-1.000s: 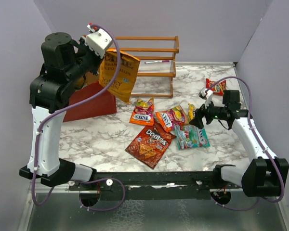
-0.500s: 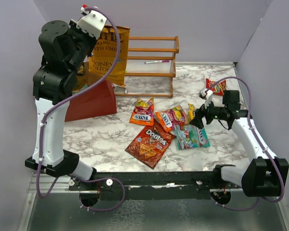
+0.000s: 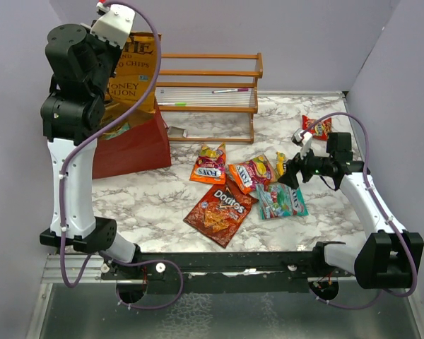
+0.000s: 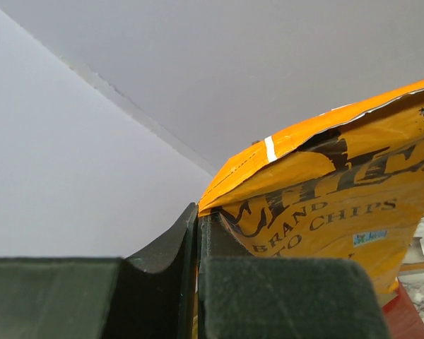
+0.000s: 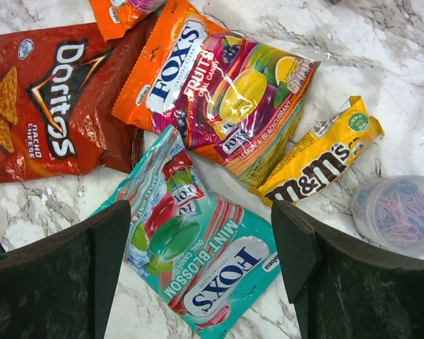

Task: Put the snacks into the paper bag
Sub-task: Place the snack in the paper bag.

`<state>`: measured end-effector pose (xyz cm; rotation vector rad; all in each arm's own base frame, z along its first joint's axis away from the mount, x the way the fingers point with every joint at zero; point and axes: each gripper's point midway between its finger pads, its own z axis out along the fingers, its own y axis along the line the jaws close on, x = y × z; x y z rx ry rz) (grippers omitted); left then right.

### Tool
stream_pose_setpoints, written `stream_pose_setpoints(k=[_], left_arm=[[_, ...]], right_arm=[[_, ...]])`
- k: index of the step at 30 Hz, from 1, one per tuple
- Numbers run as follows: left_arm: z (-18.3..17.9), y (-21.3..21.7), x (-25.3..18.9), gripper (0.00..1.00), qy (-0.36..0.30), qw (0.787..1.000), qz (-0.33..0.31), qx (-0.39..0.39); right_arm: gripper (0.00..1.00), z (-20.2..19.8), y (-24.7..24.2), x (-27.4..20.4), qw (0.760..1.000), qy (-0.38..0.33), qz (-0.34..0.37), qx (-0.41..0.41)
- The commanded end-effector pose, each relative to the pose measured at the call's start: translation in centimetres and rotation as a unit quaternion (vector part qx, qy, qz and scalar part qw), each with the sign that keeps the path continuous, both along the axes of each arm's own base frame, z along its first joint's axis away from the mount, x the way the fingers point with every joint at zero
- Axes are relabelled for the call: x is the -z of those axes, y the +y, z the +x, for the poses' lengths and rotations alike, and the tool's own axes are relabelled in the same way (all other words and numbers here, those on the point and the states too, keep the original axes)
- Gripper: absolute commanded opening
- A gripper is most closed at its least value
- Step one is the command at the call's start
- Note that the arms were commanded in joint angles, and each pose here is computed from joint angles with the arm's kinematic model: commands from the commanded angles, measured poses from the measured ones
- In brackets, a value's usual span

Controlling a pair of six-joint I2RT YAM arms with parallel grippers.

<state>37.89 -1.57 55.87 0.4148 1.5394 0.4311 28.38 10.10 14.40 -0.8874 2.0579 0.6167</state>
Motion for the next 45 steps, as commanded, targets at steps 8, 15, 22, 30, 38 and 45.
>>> stream_pose_setpoints(k=[8, 15, 22, 30, 38, 45], left_arm=[[-1.2, 4.7, -0.4, 0.0, -0.023, 0.996, 0.013, -0.087], [-1.4, 5.2, 0.3, 0.0, -0.018, 0.996, 0.01, -0.09], [-1.8, 4.9, -0.9, 0.0, -0.031, 0.997, -0.005, -0.074], [-1.0, 5.3, -2.3, 0.0, -0.049, 0.995, -0.006, -0.085], [0.4, 6.1, -0.1, 0.0, -0.028, 0.994, 0.018, -0.107], [0.8, 6.9, 1.8, 0.0, -0.01, 0.992, 0.032, -0.124]], right_arm=[[0.81, 0.4, 0.0, 0.1, 1.0, -0.009, -0.004, 0.001], [0.81, 0.4, 0.1, 0.1, 1.0, -0.008, -0.002, 0.0], [0.81, 0.4, 0.0, 0.1, 1.0, -0.008, -0.004, 0.001], [0.81, 0.4, 0.0, 0.2, 1.0, -0.007, -0.005, 0.002], [0.81, 0.4, -0.1, 0.2, 1.0, -0.008, -0.006, 0.002], [0.81, 0.4, -0.1, 0.2, 1.0, -0.007, -0.006, 0.003]])
